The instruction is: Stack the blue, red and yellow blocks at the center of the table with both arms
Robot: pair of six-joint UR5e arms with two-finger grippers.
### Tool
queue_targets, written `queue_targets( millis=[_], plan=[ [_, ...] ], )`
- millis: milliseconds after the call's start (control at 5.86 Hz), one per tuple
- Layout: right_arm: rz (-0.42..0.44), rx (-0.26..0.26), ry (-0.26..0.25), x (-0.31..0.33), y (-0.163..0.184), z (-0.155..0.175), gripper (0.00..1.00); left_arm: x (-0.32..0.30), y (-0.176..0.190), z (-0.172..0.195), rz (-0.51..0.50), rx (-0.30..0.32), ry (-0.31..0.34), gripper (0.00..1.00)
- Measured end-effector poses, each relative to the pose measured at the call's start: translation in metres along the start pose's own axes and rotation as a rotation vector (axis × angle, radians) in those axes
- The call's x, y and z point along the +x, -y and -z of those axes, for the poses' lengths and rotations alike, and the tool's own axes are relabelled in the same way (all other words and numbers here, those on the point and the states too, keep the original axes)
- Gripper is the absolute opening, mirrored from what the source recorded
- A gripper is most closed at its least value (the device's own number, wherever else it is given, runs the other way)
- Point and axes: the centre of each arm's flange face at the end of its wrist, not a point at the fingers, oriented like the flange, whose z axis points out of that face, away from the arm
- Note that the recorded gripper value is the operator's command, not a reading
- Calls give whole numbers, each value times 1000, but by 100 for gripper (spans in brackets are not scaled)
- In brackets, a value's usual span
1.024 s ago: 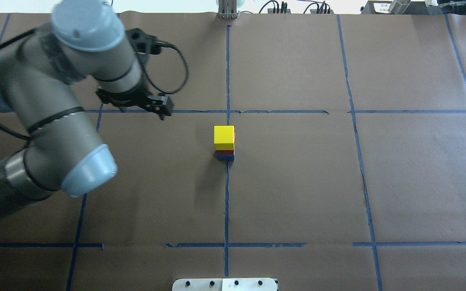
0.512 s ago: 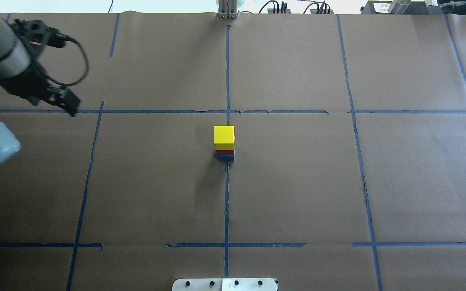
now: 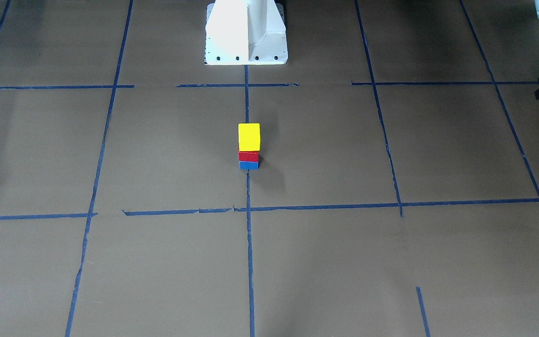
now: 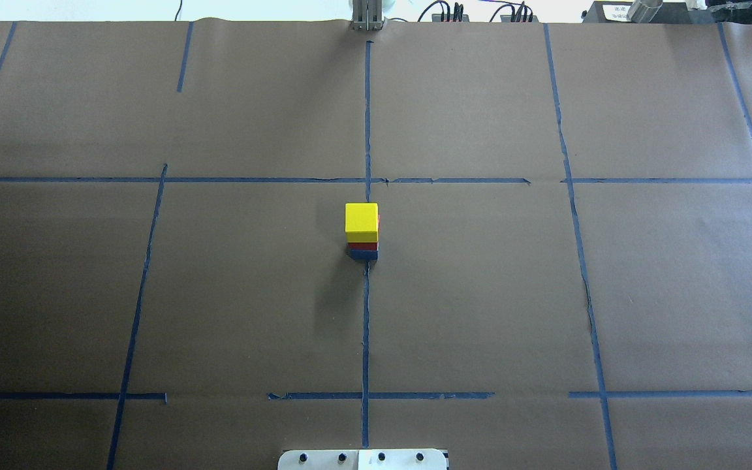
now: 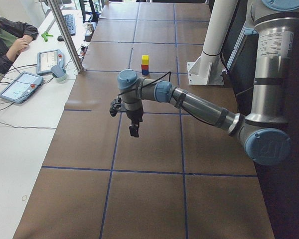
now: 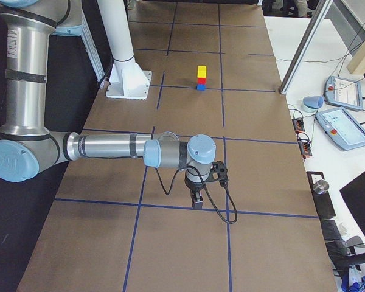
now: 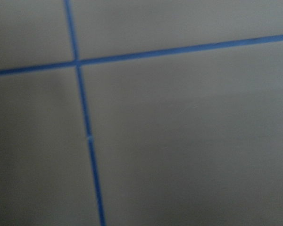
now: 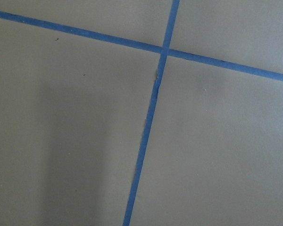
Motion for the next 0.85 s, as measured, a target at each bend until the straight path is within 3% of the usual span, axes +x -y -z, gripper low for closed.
queue_targets(
  millis=[341,854],
  plan=[
    [1,2,0,-1,1,1,100,-67,-25,-18,-5,-5,-13,100],
    [5,7,0,-2,3,3,100,-88,-33,-32,24,-24,-5,100]
  ],
)
